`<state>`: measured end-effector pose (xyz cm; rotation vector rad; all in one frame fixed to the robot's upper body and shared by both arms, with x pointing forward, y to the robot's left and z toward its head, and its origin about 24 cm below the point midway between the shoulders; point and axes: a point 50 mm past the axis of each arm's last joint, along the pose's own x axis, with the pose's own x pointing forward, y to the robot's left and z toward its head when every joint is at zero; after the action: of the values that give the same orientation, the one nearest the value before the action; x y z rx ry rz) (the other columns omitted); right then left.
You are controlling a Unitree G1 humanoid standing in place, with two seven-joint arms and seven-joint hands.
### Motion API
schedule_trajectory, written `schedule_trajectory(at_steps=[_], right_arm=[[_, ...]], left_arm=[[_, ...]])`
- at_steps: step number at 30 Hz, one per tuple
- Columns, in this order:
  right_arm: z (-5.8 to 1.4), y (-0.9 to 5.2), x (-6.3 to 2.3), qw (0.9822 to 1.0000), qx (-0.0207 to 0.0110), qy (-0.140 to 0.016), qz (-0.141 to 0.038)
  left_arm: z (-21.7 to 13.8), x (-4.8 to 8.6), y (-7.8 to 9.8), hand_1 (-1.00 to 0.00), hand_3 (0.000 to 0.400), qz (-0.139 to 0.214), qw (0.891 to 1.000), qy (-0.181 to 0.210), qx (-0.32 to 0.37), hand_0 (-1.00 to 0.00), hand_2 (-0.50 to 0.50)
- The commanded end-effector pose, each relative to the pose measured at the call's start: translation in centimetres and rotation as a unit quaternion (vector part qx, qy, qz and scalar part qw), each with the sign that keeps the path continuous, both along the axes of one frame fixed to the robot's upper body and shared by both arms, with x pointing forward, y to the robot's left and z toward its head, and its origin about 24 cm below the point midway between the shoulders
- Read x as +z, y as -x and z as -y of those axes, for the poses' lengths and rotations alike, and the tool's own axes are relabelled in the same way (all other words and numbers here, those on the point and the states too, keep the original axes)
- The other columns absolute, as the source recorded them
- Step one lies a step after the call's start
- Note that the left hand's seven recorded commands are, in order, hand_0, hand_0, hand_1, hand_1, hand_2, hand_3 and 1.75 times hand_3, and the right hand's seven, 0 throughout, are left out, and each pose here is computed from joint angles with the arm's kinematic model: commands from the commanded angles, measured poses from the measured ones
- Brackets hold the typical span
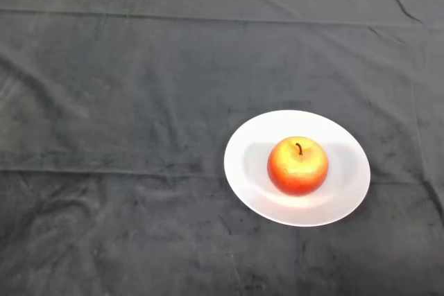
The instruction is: Move the apple to the plate
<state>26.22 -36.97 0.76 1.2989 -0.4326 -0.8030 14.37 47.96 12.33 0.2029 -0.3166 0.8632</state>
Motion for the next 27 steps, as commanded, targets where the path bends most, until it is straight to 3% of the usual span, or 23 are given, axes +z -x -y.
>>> schedule_trajectory(at_steps=[1, 27], right_arm=[[1.47, 0.56, 0.93, 0.9997, -0.0144, 0.017, 0.009], [1.49, 0.61, 0.89, 0.9997, -0.0146, 0.016, 0.008]], left_arm=[[-1.06, 2.91, 0.31, 0.0, 0.0, 0.026, 0.999, -0.037, 0.016, 0.0, 0.0], [-1.08, 2.7, 0.33, 0.0, 0.0, 0.026, 0.999, -0.033, 0.013, 0.0, 0.0]])
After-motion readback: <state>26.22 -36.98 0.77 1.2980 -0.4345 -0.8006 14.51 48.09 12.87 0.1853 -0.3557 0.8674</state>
